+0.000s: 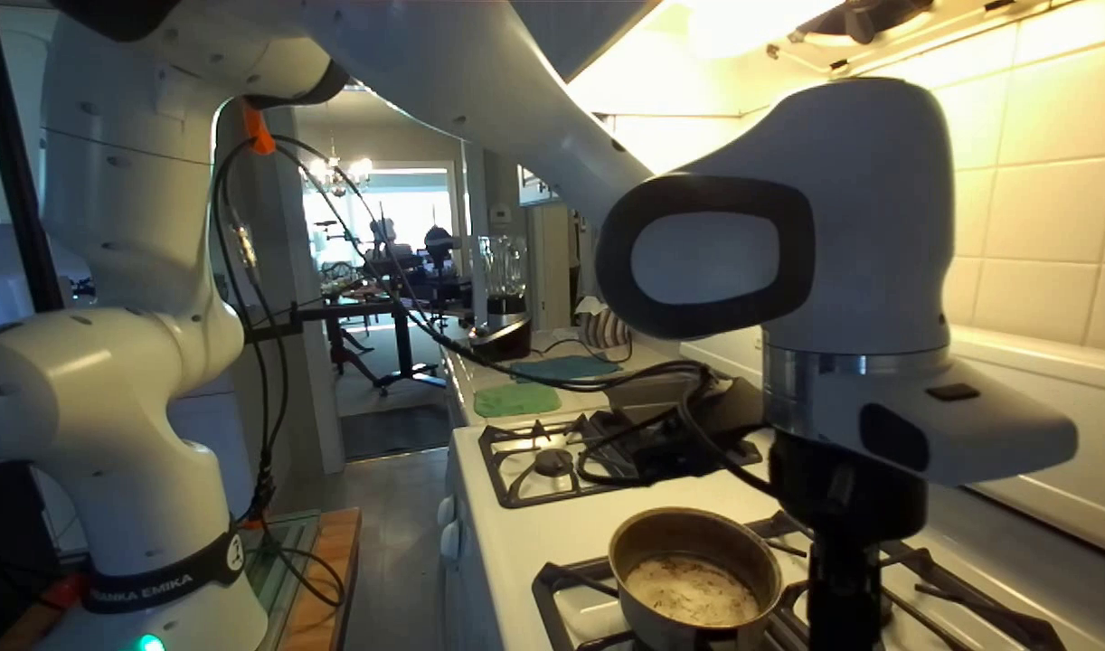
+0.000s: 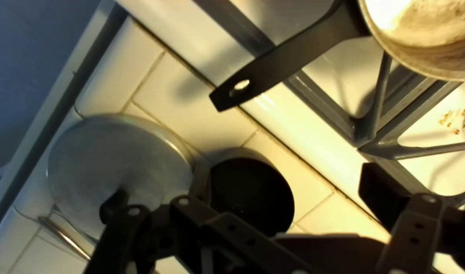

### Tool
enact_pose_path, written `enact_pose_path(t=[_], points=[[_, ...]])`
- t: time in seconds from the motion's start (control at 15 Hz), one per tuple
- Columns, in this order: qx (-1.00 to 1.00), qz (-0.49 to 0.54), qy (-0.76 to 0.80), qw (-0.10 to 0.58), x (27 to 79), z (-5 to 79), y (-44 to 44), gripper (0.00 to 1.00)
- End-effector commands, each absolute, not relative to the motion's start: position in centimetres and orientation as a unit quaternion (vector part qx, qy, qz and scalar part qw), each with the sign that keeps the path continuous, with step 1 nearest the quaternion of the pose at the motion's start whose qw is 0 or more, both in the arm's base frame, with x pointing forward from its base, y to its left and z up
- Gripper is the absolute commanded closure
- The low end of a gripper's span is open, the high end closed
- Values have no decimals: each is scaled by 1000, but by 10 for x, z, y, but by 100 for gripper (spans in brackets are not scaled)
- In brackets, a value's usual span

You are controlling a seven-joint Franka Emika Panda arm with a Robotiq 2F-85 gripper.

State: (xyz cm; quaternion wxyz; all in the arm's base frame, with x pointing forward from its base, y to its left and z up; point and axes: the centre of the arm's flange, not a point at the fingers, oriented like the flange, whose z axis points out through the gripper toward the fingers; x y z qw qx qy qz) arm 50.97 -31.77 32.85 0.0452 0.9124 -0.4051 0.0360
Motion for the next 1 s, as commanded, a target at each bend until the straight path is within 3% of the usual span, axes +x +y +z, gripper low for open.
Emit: enact_pose_path(t=[0.0,0.07,0.53,0.93], points=[[885,7,-463,45,469,336,-278,0],[898,19,-438,44,497,326,-302,0],[888,12,-458,39,483,328,-290,0],[811,45,-582,23,484,329,-292,0]])
